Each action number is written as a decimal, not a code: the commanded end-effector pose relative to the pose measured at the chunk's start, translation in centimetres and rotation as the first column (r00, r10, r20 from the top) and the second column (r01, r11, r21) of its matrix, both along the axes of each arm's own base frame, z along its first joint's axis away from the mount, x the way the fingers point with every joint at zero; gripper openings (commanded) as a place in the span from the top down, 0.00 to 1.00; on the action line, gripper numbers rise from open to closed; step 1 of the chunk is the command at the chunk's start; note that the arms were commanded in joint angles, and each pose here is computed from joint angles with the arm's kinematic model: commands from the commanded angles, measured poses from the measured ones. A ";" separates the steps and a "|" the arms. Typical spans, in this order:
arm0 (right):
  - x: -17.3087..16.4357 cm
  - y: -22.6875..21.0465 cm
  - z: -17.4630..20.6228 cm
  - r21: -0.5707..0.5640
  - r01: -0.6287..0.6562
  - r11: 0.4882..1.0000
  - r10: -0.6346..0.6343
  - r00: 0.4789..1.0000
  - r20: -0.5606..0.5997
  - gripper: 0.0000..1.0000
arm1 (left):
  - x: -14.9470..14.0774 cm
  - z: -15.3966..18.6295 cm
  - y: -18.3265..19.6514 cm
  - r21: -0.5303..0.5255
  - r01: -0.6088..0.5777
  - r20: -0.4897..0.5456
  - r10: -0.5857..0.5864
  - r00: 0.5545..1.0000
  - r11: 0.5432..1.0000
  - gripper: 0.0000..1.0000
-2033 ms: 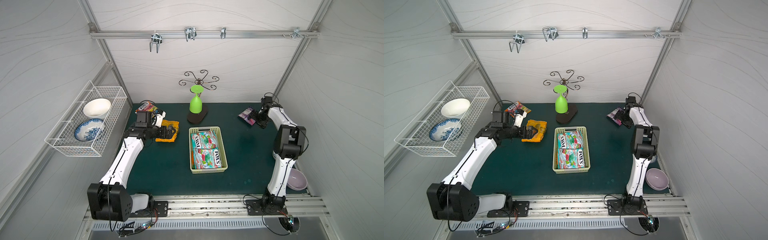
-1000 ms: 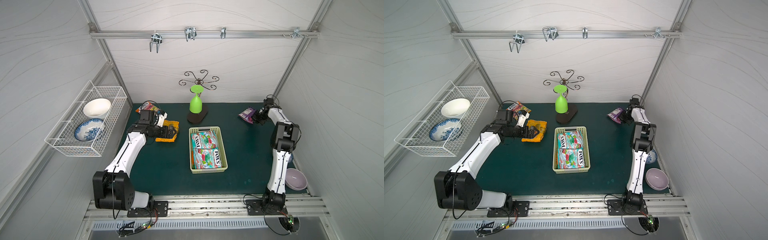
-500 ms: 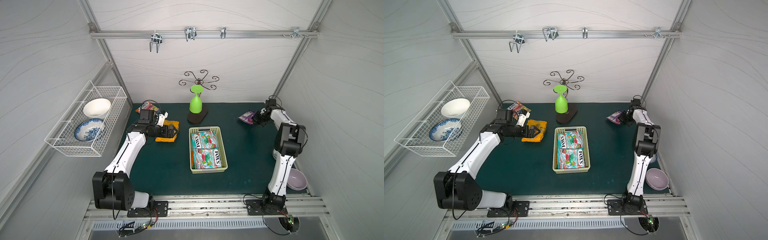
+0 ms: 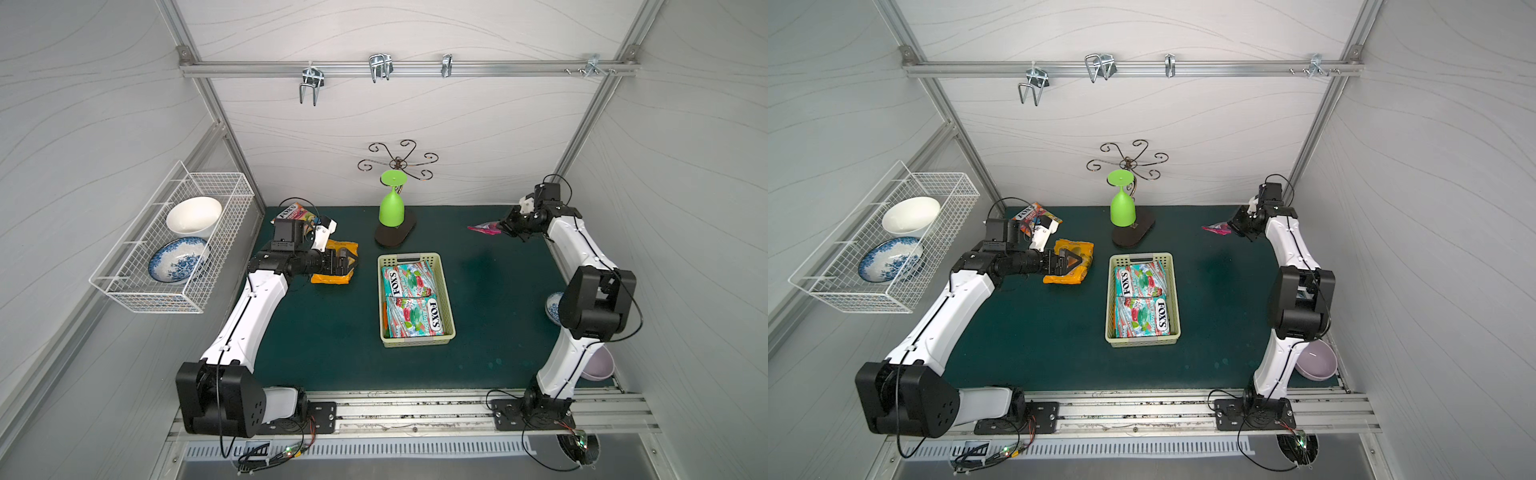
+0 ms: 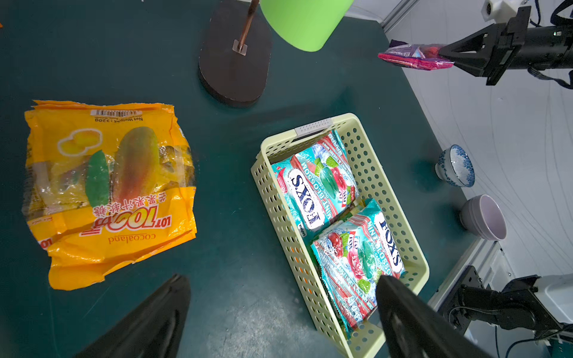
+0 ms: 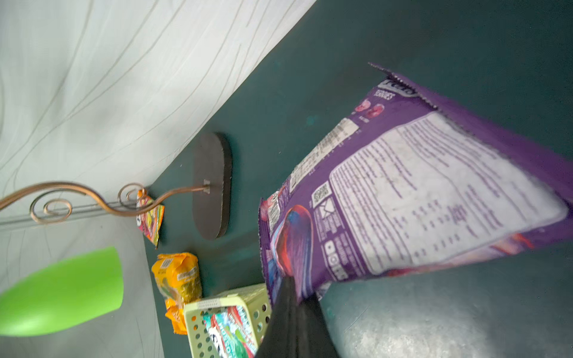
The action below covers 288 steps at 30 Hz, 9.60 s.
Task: Put the candies in the basket
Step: Pick up the candy at the center of the board, then place the candy in the basket, then pick up the candy at the center of the board, then place the candy in the basket.
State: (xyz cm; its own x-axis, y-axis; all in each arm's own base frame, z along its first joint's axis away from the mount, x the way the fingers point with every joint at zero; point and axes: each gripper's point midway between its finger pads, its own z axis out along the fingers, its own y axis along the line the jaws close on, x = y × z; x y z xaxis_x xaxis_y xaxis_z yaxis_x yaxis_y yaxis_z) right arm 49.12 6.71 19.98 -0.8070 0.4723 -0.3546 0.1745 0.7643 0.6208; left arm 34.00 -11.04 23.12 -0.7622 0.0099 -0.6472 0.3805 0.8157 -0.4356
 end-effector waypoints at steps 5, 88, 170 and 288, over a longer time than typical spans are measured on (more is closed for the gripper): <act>-5.0 4.6 5.0 -0.018 -0.054 0.998 0.056 0.994 0.092 1.00 | 0.0 1.4 -0.1 -0.005 0.005 0.072 -0.005 0.997 1.000 0.03; -15.8 32.0 -0.3 -0.071 -0.190 0.979 0.196 0.977 0.089 0.78 | 0.2 0.9 0.8 0.015 -0.022 0.064 0.021 0.998 1.000 0.03; -18.7 7.6 4.4 -0.627 -0.180 0.758 0.419 0.871 0.257 0.01 | 7.3 -9.7 8.1 0.374 -0.166 -0.188 0.250 0.950 0.912 0.20; -23.9 4.2 3.1 -0.602 -0.226 0.766 0.494 0.806 0.326 0.01 | 6.8 -2.8 -21.7 0.879 0.449 0.082 -0.978 0.191 0.162 1.00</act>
State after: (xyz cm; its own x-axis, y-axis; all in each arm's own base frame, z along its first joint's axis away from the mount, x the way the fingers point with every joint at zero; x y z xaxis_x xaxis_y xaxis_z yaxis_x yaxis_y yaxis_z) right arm 24.82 10.92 22.73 -0.5806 -0.1842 -0.7931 -0.3718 0.9266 0.0570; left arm 38.48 -30.68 18.73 0.3541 0.8688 -0.3461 0.8860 -0.1932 0.4214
